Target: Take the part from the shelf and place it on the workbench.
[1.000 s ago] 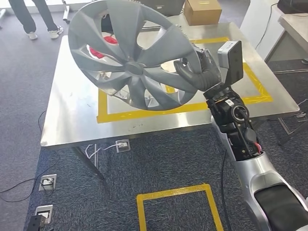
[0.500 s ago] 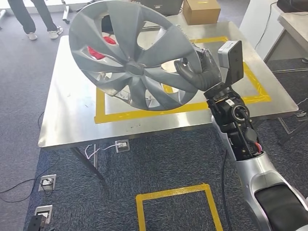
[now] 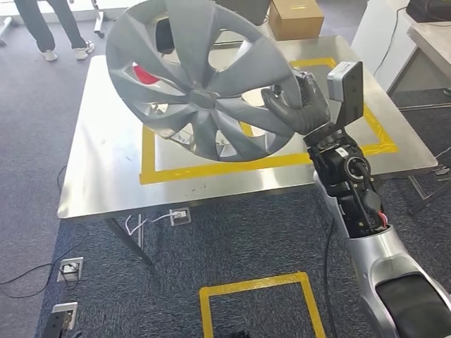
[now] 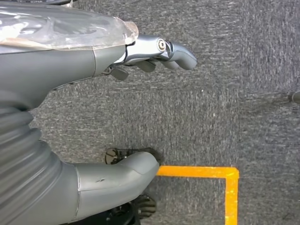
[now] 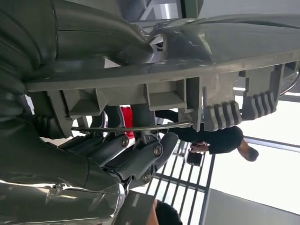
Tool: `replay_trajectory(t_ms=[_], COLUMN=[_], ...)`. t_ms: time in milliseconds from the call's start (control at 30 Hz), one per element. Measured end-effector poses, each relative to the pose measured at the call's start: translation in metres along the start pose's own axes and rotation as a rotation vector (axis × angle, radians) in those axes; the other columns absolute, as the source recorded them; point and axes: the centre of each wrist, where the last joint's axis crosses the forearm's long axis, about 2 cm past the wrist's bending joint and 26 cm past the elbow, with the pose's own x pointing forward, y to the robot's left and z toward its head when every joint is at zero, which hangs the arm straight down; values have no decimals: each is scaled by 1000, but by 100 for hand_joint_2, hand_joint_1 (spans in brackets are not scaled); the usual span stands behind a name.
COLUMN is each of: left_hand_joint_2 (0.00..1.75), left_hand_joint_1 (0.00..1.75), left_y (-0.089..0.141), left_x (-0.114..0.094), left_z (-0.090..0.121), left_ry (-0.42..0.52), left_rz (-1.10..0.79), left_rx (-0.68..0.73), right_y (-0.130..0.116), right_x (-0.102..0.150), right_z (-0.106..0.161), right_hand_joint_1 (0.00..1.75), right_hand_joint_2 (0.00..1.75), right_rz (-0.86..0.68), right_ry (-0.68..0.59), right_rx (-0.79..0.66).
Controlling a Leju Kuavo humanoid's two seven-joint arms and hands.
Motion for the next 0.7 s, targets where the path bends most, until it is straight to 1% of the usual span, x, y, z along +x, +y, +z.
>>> replay_trajectory(t_ms=[567,700], left_hand_joint_2=[175,175], left_hand_joint_1=[0,0], left_y=[1,2], left_x=[-3,-1], left_z=[1,0], left_ry=[7,2], left_rz=[-5,-6], left_rx=[5,6], right_y=[0,0], right_x=[0,2], right_z=[3,2], right_hand_joint_1=[175,175], right_hand_joint_2=[175,175], right_rz=[-4,-2], right_ry=[11,4], right_rx=[3,4])
